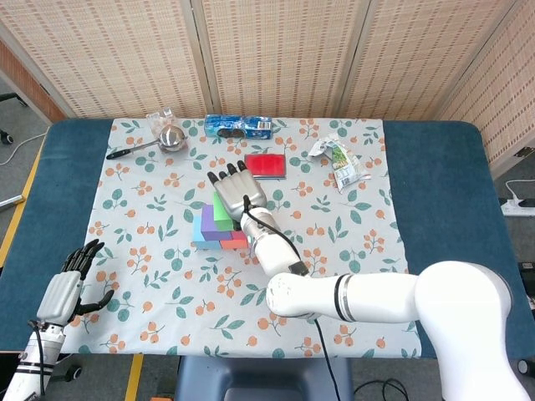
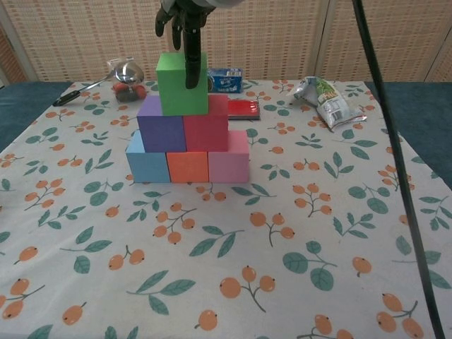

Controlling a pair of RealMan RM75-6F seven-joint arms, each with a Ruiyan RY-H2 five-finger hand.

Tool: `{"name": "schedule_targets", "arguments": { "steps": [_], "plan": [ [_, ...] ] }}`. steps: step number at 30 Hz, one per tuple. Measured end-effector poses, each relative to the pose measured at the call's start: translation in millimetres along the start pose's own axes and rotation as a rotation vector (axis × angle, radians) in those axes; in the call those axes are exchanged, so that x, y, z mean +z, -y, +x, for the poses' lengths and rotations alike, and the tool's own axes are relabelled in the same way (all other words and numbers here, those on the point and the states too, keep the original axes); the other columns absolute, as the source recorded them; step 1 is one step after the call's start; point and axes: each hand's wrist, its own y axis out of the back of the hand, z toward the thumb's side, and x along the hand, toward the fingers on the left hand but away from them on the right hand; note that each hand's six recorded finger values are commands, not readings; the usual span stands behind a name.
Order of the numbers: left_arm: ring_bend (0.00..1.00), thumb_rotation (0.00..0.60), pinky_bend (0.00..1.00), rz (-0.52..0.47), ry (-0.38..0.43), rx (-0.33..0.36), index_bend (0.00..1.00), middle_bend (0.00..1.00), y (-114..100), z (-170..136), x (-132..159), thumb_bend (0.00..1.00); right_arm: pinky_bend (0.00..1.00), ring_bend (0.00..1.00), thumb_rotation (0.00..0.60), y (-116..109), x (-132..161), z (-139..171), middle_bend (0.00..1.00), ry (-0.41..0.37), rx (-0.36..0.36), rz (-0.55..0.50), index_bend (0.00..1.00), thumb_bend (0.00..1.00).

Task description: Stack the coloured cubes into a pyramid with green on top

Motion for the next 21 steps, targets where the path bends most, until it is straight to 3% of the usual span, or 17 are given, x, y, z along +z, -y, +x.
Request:
{"name": "schedule_targets", "arguments": {
  "steps": [6,10,21],
  "plan": [
    [0.0,0.6,0.0,0.026,0.024,-0.033,0.0,0.0,-1.2,9.9,3.4,0.31,0.0,0.0,0.6,-14.8,-22.9,19.4,0.07,-0.012,-0.033,-0.069,0.0,0.0],
    [0.0,0.6,0.0,0.042,0.055,-0.063,0.0,0.0,-1.6,22.3,10.6,0.31,0.0,0.0,0.6,-20.6,-61.7,33.8,0.07,0.007,-0.067,-0.137,0.0,0.0],
    [0.0,0.6,0.0,0.116,0.128,-0.166,0.0,0.0,17.5,67.1,40.2,0.31,0.0,0.0,0.6,27.0,-125.0,36.1,0.07,-0.019,-0.052,-0.285,0.0,0.0]
  ]
}}
